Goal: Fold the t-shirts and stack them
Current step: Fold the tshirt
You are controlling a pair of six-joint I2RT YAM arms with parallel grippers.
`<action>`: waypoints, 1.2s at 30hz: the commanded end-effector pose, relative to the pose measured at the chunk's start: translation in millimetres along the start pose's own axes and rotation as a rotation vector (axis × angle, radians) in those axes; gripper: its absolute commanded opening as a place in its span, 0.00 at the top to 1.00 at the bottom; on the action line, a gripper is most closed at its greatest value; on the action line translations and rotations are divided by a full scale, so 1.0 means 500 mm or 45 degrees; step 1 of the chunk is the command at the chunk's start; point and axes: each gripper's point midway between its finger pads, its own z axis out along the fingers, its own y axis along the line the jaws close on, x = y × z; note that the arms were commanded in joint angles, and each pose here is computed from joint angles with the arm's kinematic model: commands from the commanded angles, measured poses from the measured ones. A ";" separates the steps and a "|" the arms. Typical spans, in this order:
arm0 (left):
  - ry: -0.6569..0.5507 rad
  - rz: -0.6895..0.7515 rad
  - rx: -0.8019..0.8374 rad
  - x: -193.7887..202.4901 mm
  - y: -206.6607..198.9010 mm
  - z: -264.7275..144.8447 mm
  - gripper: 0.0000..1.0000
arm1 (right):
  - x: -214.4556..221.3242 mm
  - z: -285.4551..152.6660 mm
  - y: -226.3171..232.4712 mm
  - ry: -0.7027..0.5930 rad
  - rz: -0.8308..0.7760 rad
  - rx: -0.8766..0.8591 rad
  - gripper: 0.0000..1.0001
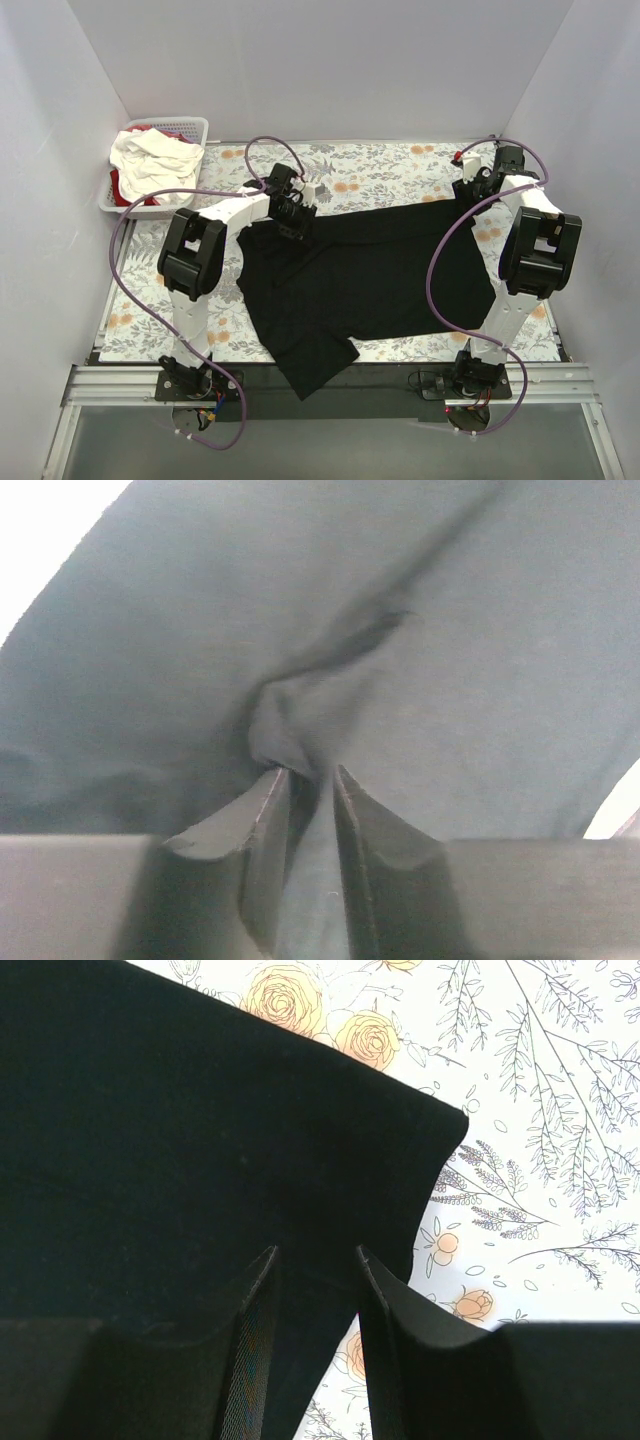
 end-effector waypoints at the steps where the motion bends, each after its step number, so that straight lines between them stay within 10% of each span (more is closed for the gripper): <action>1: -0.052 0.134 0.140 -0.020 -0.108 -0.045 0.95 | -0.025 -0.018 -0.014 -0.037 -0.031 0.031 0.58; 7: 0.077 0.253 0.244 0.039 -0.216 -0.039 1.00 | -0.033 -0.019 -0.019 -0.040 -0.024 0.036 0.58; 11: 0.142 0.265 0.236 0.069 -0.235 -0.038 0.68 | -0.035 -0.017 -0.019 -0.040 -0.024 0.027 0.58; 15: 0.012 0.294 0.241 0.034 -0.236 -0.102 0.62 | -0.035 -0.015 -0.021 -0.040 -0.024 0.023 0.58; 26: -0.340 -0.185 -0.355 -0.104 0.162 -0.247 0.66 | -0.065 0.032 -0.017 0.005 -0.046 0.020 0.60; 36: -0.161 -0.307 -0.617 -0.042 0.315 -0.202 0.60 | -0.058 0.094 -0.039 0.092 -0.065 0.069 0.61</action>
